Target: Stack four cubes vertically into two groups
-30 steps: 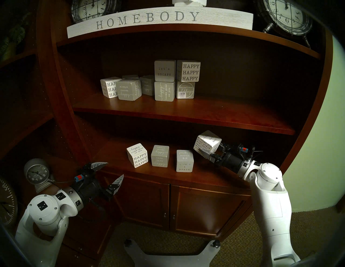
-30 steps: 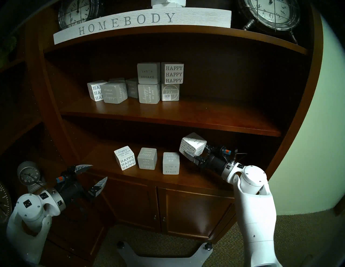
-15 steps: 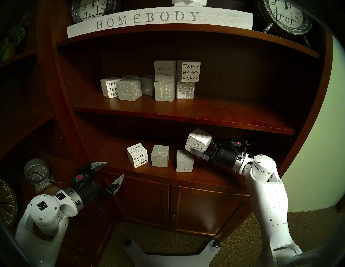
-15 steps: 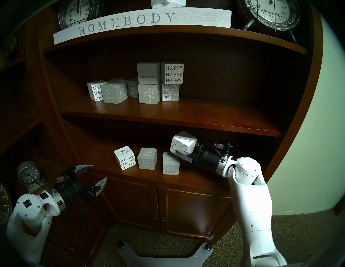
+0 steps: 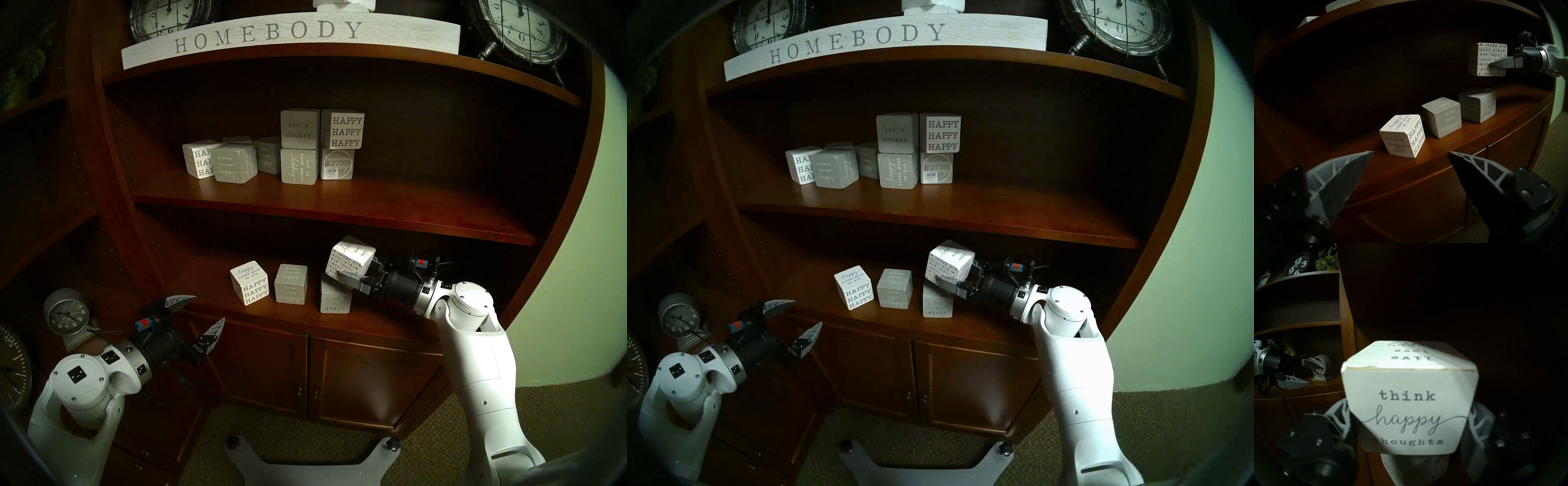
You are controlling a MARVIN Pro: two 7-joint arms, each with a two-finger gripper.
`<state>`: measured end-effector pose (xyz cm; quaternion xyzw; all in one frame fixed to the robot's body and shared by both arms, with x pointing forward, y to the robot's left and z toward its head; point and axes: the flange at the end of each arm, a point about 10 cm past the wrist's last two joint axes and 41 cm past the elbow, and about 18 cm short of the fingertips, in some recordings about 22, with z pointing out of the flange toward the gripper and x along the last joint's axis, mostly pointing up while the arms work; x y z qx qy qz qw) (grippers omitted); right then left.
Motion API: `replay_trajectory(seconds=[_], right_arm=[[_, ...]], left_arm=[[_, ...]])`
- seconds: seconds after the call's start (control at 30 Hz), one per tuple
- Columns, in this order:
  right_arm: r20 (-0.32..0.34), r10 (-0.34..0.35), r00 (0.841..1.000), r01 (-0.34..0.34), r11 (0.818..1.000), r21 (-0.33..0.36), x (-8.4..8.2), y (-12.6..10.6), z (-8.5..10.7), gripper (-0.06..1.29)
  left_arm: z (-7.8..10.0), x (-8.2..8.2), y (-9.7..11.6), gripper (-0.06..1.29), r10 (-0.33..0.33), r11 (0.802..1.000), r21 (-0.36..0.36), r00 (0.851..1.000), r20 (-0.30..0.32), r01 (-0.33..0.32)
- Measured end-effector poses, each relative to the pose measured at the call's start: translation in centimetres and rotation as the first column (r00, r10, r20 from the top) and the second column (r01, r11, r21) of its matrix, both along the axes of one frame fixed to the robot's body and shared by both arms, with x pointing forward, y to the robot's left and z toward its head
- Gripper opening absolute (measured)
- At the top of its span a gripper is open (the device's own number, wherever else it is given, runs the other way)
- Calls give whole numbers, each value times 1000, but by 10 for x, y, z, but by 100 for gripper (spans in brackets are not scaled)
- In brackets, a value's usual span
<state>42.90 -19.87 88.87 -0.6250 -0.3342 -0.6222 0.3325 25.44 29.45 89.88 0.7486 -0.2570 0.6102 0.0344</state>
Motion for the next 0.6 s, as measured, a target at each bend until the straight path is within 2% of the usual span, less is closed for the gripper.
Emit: replay_trajectory(seconds=[0.23,0.6], right_arm=[[-31,-32,999,31,999,-43,-1,2,-7,81],[-51,-42,998,40,998,-46,-3,3,-13,81]], left_arm=[[0,0,0,121,0,1000,0,1000,0,0],[0,0,0,121,0,1000,0,1000,0,0]])
